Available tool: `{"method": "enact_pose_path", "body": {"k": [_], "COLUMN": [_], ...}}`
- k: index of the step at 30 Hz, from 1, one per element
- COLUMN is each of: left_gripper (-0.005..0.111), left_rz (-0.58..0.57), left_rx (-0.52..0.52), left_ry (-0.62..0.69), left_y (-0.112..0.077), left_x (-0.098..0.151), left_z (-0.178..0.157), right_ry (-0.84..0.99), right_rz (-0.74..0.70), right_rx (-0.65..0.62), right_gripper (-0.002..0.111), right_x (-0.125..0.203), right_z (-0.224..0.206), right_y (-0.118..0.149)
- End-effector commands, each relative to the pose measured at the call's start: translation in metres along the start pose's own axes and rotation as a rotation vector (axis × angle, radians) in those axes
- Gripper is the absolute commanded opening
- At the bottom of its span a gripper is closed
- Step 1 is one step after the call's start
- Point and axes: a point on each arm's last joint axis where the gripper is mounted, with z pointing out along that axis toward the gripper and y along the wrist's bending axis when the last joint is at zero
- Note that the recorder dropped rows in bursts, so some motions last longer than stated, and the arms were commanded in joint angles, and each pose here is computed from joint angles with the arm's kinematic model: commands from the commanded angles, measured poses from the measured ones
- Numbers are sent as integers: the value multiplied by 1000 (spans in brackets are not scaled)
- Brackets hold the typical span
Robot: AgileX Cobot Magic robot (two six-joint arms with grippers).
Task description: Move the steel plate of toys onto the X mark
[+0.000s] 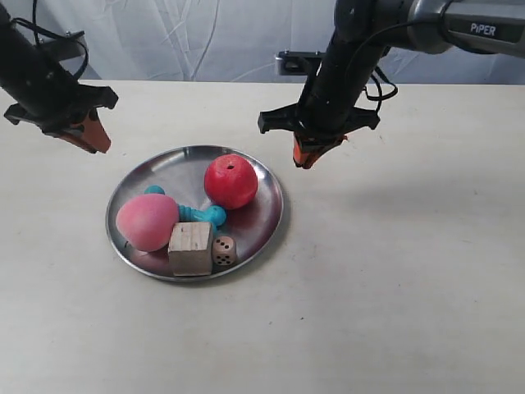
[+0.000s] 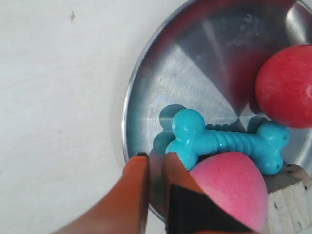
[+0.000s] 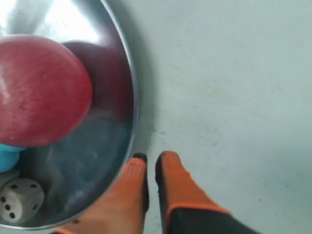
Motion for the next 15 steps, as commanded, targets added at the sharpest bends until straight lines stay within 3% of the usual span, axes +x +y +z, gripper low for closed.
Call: {"method": "enact_pose_path", "body": {"k": [1, 6, 15], "left_gripper": [0, 0, 0], "left_rz": [10, 12, 37], "left_rx": [-34, -92, -147], "left_ry": [-106, -257, -532], "left_y": [-13, -22, -43], "left_x": [13, 38, 86], "left_z": [-24, -46, -87], "right_ry": [-56, -118, -352], "right_rz": [-19, -68, -107], "right_rx": [1, -10, -27], "right_gripper": [-1, -1, -1], "right_x": [1, 11, 73], "right_z": [-31, -60, -95], "right_y": [6, 24, 40]}}
